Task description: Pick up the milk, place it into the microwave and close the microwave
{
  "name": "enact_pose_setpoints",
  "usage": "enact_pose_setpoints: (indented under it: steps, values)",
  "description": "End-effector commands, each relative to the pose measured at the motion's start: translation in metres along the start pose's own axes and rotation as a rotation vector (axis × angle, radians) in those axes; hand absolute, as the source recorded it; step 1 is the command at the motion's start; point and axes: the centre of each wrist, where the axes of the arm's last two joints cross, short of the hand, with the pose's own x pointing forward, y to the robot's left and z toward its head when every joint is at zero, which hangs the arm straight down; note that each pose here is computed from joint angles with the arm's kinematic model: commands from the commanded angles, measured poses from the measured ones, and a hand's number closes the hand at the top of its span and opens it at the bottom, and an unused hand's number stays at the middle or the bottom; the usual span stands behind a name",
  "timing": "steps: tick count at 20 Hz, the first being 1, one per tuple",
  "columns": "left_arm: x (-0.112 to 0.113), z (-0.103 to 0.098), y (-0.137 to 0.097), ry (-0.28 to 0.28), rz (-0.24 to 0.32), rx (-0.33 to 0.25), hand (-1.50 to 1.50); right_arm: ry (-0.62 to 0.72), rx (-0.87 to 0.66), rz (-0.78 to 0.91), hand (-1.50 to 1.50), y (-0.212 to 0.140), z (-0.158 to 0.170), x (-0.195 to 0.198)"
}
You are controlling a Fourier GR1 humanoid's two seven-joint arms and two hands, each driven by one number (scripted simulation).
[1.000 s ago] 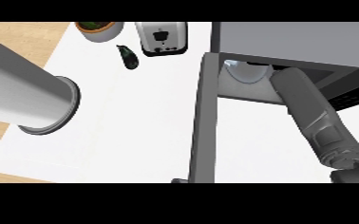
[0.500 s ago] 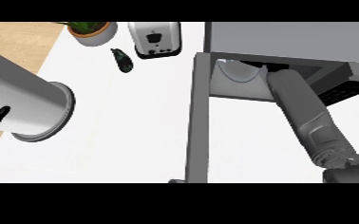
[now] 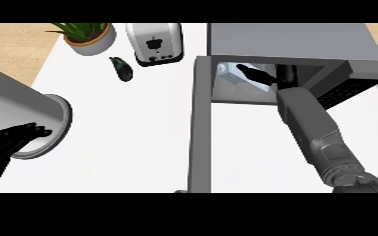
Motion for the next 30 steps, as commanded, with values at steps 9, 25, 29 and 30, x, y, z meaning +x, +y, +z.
enact_pose_setpoints:
  steps: [9, 25, 29, 30]
  values:
    - [-0.007, -0.009, -0.032, 0.048, 0.061, -0.103, 1.5, 0.046, 0.07, -0.324, -1.5, 0.022, 0.072, -0.04]
    - [-0.024, -0.087, -0.099, 0.078, 0.001, -0.246, 1.5, 0.094, 0.044, -0.305, -1.5, -0.032, 0.196, -0.056]
    - [-0.037, -0.108, -0.122, 0.066, -0.08, -0.354, 1.5, 0.079, 0.049, -0.298, -1.5, -0.057, 0.23, -0.05]
    - [-0.043, -0.111, -0.131, 0.08, -0.053, -0.361, 1.5, 0.073, 0.071, -0.305, -1.5, -0.056, 0.226, -0.035]
